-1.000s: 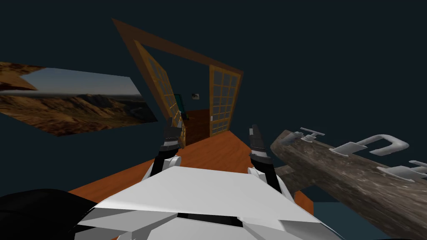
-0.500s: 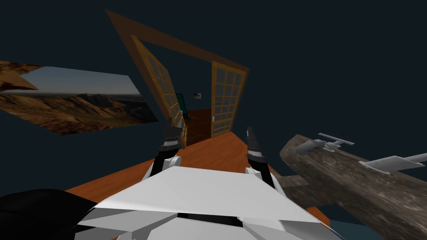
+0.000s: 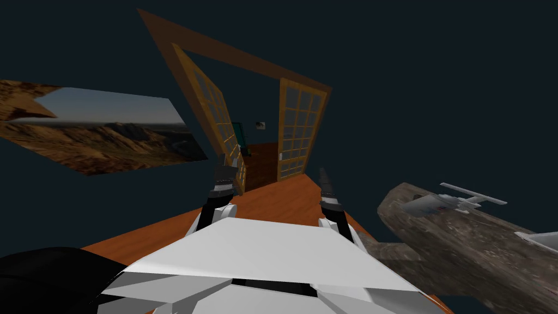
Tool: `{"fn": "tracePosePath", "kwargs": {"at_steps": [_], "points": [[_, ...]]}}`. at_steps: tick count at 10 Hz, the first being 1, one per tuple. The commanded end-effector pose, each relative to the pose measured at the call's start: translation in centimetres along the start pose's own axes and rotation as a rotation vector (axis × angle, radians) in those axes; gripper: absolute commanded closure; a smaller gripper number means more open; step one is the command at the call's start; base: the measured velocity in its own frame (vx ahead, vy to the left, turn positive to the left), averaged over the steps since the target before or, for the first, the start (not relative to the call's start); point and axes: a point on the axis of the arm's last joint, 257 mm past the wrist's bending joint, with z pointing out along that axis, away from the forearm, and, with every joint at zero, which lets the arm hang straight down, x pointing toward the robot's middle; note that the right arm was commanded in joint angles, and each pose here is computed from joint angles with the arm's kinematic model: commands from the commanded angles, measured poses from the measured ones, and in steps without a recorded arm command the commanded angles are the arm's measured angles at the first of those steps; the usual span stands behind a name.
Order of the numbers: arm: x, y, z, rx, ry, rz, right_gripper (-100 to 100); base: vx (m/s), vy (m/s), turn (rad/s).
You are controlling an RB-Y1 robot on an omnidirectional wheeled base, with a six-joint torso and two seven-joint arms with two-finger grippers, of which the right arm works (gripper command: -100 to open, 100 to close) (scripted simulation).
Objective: Push the door open
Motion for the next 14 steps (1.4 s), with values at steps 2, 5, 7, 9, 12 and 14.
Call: {"fn": "tracePosePath", "kwargs": {"at_steps": [2, 5, 7, 9, 12, 14], "points": [[0.9, -1.3, -0.39, 0.018, 0.015, -0.032, -100, 0.104, 0.0, 0.08], [2.0, -2.8, -0.82, 0.038, 0.034, -0.067, -100, 0.089, -0.008, 0.081], [2.8, -3.9, -1.17, 0.053, 0.047, -0.094, -100, 0.098, 0.004, 0.089], [3.6, -5.0, -1.54, 0.067, 0.062, -0.121, -100, 0.092, 0.0, 0.085], [4.8, -6.7, -2.17, 0.089, 0.084, -0.164, -100, 0.1, -0.014, 0.089], [5.6, -7.8, -2.64, 0.103, 0.1, -0.195, -100, 0.106, -0.01, 0.096]]}}
